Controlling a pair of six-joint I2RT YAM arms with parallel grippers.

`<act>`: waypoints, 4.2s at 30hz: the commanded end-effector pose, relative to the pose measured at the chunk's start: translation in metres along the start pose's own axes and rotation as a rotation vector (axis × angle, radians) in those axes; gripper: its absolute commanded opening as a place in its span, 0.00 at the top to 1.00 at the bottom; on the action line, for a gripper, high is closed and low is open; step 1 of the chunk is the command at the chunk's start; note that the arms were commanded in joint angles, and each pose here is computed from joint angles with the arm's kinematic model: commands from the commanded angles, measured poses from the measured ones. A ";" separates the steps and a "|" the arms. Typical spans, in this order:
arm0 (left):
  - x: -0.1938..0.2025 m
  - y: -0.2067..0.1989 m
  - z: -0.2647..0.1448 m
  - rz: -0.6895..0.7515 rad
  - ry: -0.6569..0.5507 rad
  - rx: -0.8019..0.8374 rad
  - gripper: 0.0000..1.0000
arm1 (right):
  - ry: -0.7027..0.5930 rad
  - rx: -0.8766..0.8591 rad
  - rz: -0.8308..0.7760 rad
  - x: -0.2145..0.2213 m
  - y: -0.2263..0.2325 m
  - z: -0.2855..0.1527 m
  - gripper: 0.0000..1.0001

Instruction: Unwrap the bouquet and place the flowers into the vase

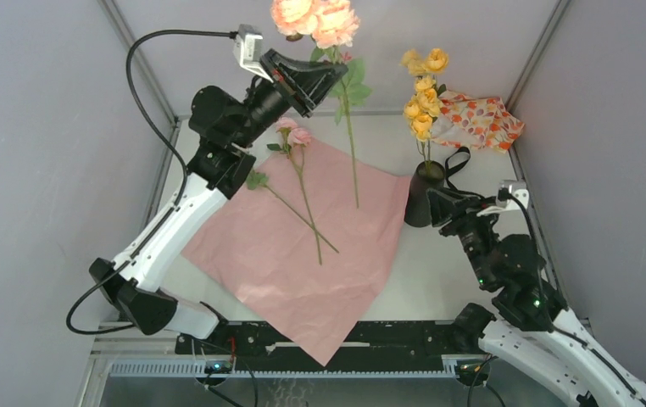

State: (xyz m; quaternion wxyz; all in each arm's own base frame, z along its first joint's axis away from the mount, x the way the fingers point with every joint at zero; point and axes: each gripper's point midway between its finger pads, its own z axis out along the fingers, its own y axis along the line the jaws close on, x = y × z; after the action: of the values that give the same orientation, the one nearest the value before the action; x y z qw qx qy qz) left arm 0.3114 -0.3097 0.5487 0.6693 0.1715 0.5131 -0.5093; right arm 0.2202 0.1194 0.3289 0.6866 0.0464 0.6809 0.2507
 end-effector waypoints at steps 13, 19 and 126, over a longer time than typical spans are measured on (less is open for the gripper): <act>-0.087 -0.068 0.069 -0.230 -0.473 0.738 1.00 | -0.039 0.066 0.055 -0.019 -0.033 -0.048 0.56; -0.052 -0.047 0.074 -0.213 -0.408 0.620 1.00 | -0.058 0.093 0.034 -0.024 -0.041 -0.052 0.56; 0.158 0.007 0.028 -0.012 0.123 0.106 0.19 | 0.003 0.004 0.039 -0.004 -0.013 -0.027 0.39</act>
State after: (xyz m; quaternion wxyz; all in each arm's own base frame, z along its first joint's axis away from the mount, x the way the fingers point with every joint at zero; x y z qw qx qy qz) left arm 0.3357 -0.4262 0.4095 0.5975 0.2307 0.5364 -0.5496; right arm 0.1965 0.0899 0.3142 0.6757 0.0676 0.6929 0.2425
